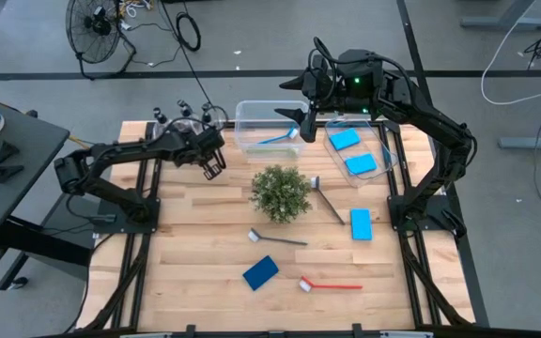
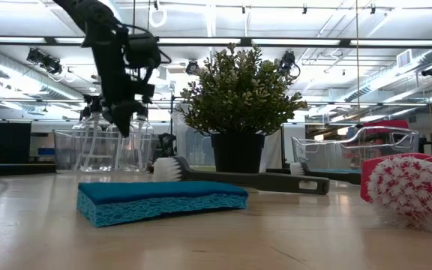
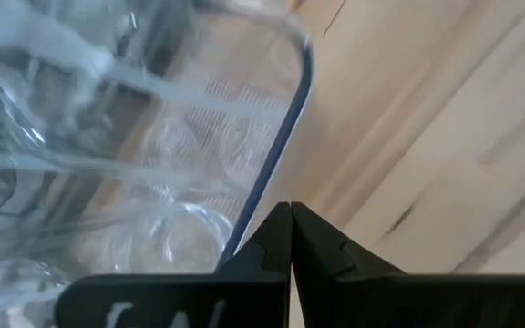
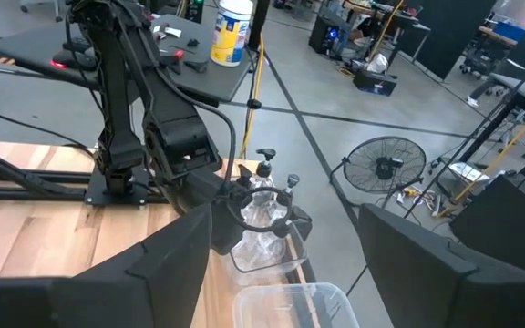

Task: Pick & Place Kitchen Sink Supplies
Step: Put the gray dish brush into the white bin

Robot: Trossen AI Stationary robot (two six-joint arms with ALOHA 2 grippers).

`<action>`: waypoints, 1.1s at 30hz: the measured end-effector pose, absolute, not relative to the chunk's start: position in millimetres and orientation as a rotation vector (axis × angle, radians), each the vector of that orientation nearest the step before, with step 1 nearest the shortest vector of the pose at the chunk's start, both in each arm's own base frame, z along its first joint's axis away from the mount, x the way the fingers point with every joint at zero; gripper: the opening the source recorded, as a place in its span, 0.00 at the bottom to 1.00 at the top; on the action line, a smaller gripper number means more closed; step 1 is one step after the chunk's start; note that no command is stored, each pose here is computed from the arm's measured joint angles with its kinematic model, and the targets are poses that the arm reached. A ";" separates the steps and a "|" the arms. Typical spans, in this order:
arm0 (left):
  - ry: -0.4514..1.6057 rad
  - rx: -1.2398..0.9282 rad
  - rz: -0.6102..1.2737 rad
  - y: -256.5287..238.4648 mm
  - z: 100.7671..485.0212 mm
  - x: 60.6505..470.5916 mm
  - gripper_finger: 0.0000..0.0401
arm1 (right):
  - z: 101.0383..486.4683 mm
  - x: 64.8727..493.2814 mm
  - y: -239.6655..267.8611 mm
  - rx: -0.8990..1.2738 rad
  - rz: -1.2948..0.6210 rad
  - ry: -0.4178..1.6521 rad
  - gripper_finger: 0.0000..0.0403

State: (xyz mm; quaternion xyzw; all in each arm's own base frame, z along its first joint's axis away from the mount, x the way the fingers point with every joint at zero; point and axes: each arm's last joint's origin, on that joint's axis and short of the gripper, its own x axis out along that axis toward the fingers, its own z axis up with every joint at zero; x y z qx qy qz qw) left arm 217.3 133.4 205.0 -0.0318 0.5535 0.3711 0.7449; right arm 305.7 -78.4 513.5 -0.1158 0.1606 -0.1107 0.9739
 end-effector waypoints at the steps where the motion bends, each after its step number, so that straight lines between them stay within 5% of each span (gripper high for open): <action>1: 1.203 -0.067 0.809 133.1 209.0 219.5 0.02 | 513.5 305.7 -78.4 -0.234 -0.223 0.324 0.69; 22: 0.989 -0.184 0.566 114.3 318.4 251.5 0.05 | 497.6 296.4 -75.7 -0.206 -0.184 0.511 0.69; 33: 0.893 -0.207 0.426 91.8 346.4 263.5 0.05 | 488.3 269.1 -65.1 -0.083 -0.078 0.696 0.69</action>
